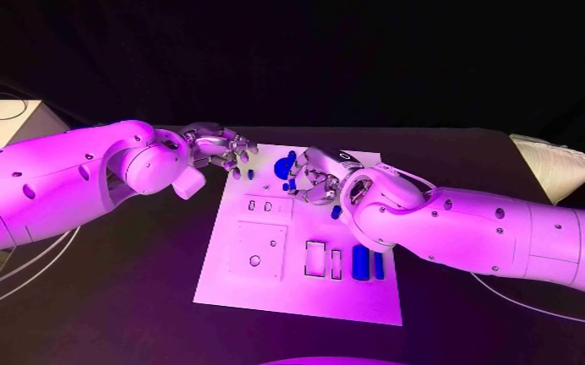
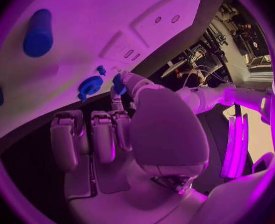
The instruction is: Assemble the parts on the task board
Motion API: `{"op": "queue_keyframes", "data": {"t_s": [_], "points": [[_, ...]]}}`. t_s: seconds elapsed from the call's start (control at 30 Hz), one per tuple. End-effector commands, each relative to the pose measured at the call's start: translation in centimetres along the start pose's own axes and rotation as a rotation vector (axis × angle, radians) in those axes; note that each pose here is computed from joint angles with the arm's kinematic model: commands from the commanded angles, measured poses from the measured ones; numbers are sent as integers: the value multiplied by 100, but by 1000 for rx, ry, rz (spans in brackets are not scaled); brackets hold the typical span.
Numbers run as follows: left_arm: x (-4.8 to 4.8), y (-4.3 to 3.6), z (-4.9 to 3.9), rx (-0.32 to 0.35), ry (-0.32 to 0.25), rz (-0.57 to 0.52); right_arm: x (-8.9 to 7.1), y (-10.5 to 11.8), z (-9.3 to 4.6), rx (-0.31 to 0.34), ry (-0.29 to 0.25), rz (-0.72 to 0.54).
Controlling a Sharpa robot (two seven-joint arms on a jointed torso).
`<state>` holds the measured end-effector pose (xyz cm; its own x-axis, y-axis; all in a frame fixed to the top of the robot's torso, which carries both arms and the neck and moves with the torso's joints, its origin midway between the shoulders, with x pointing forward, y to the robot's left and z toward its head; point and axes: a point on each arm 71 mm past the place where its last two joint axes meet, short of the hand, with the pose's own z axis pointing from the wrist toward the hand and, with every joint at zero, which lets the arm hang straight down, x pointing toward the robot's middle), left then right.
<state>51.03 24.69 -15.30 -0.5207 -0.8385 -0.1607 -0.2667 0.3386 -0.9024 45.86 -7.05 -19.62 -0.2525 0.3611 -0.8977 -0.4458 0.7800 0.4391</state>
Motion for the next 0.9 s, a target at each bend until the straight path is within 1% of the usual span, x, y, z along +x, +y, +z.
{"op": "queue_keyframes", "data": {"t_s": [0.03,0.17,0.4,0.9], "points": [[-19,-97,-34,146,-2,-160,64,75,8,-39,-20,-49],[-21,-100,-54,159,-10,-175,170,107,31,-25,-17,-54],[4,-88,-78,155,6,-179,287,140,62,-11,-18,-72],[1,-66,-92,133,3,-153,403,183,65,-17,-5,-107]]}}
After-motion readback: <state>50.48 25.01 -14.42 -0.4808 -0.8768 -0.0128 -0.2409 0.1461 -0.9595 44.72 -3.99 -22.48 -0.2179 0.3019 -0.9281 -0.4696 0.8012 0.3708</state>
